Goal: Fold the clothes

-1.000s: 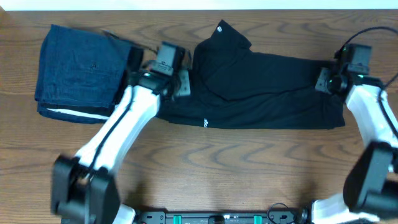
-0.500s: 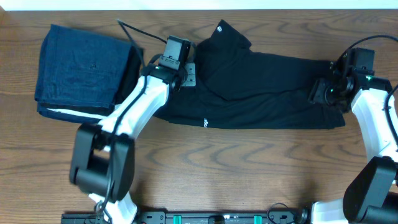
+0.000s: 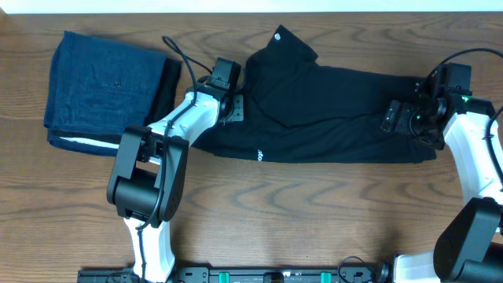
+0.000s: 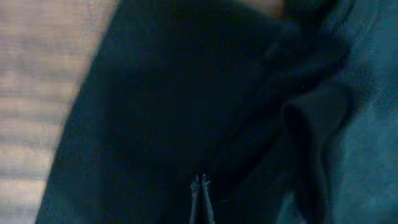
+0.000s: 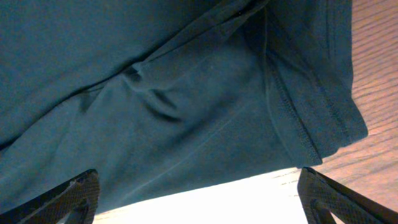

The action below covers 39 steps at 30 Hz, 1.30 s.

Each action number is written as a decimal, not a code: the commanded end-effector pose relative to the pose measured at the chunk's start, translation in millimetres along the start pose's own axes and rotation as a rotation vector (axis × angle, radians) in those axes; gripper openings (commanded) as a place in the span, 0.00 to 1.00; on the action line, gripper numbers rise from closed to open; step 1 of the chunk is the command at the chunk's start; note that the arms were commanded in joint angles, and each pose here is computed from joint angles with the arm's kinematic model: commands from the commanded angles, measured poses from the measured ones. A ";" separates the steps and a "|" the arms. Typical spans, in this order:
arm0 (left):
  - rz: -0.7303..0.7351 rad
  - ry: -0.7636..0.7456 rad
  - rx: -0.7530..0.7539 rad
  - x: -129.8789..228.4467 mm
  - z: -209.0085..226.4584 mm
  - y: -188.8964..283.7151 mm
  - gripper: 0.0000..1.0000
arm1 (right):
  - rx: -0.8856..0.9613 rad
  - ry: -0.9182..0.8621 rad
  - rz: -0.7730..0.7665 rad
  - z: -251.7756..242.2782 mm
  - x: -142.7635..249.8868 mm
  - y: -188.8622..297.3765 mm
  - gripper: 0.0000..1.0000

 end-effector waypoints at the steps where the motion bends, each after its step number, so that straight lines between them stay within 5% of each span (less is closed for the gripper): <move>1: 0.103 -0.012 -0.054 21.8 11.9 -14.2 0.06 | 0.000 -0.009 0.014 -2.9 2.2 -3.3 0.99; 11: 0.383 0.179 -0.214 74.8 33.7 2.3 0.06 | 0.001 -0.009 0.021 -3.1 3.6 -3.3 0.99; 19: 0.551 0.168 -0.304 102.7 45.5 23.4 0.06 | 0.003 0.012 0.033 -3.4 5.8 -3.2 0.99; 26: 0.362 0.151 -0.186 61.5 28.6 69.6 0.07 | -0.030 0.012 -0.004 0.6 -1.4 -2.7 0.99; 31: 0.175 0.062 -0.010 15.0 4.3 146.0 0.40 | -0.097 0.051 -0.003 8.4 -2.2 -1.0 0.98; 39: -0.147 -0.120 0.157 -57.6 -27.6 216.8 0.56 | -0.101 0.068 -0.058 11.5 -18.0 11.5 0.89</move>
Point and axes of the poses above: each gripper's point midway between its finger pads, its own y axis back along the fingers, its own z axis along the line the jaws close on, x = y × z, the point moved 6 cm from there along y, back along the fingers, and after that the axes turned 4 degrees about y, right-handed, at the moved point
